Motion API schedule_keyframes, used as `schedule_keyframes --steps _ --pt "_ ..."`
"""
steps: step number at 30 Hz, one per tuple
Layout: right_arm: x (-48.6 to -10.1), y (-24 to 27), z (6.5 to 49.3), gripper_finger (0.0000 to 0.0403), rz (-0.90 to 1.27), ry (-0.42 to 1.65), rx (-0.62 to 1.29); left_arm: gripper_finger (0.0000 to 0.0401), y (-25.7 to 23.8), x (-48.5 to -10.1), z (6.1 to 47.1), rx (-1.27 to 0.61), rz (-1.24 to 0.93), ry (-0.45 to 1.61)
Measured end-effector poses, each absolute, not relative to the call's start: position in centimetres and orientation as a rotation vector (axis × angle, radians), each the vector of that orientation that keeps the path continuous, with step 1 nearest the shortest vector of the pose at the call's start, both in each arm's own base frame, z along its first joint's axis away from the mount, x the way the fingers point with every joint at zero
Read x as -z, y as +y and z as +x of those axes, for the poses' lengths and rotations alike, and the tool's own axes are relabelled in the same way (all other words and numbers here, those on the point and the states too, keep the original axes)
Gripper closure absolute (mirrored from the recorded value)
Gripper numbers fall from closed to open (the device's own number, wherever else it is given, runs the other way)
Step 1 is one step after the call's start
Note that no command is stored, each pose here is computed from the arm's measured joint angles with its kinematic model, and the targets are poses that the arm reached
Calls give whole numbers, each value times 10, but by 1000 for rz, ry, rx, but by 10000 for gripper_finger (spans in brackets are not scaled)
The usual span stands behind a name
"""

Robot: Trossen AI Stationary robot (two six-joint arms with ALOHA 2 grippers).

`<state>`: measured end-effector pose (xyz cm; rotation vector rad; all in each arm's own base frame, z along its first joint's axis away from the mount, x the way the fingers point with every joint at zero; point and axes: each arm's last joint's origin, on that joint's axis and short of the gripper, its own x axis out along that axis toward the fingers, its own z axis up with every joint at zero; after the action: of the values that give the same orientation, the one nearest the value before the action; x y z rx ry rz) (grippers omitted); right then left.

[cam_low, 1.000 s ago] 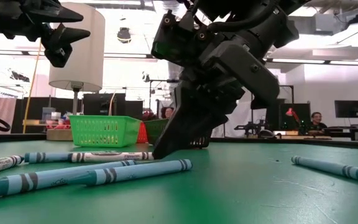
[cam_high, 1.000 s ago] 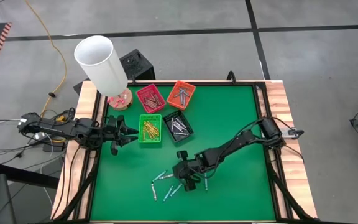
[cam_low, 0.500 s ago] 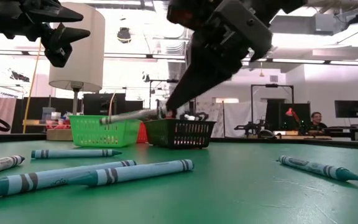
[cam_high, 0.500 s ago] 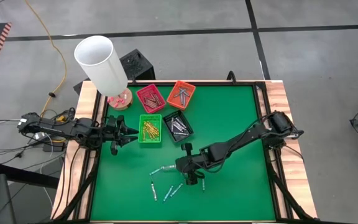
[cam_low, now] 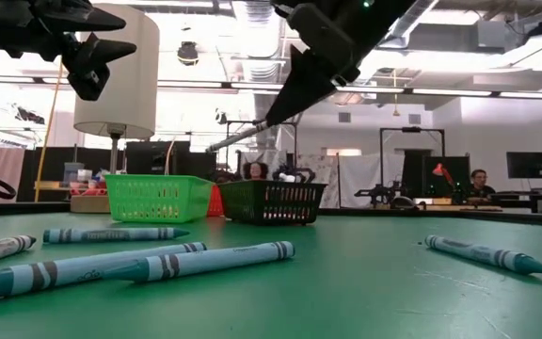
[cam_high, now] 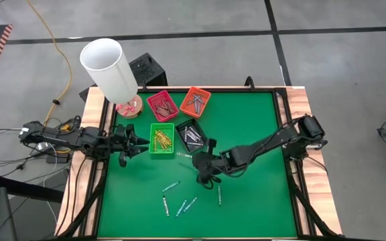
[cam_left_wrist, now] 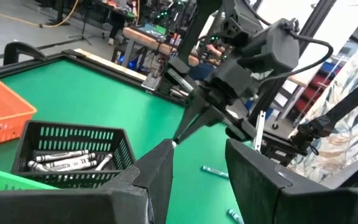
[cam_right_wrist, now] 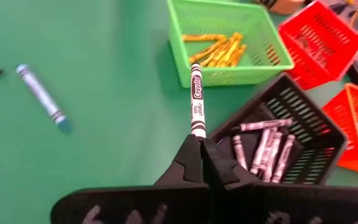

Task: Sort crayons
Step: Put the black crayon into the black bin

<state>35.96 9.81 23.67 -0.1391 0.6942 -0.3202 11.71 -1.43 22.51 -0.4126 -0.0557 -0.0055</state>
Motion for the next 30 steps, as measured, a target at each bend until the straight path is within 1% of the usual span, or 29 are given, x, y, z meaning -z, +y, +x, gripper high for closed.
schedule_keyframes --steps 4,11,15,18,21,25,30 --pt "-240 90 360 403 -142 680 373 264 -14 -225 117 -1 -413 -57" --pt "-253 64 361 403 -151 612 552 264 -14 -225 117 -22 -382 -60" --pt "-254 42 364 403 -84 598 626 264 -13 -225 117 -36 -359 -61" --pt "-246 24 369 403 -8 610 664 264 -13 -225 117 -49 -350 -61" --pt "-231 12 376 403 45 653 657 264 -13 -225 117 -49 -351 -59" --pt "-217 12 380 403 90 697 646 264 -13 -224 117 -50 -355 -50" --pt "-207 13 381 403 84 729 650 264 -13 -224 117 -51 -352 -49"
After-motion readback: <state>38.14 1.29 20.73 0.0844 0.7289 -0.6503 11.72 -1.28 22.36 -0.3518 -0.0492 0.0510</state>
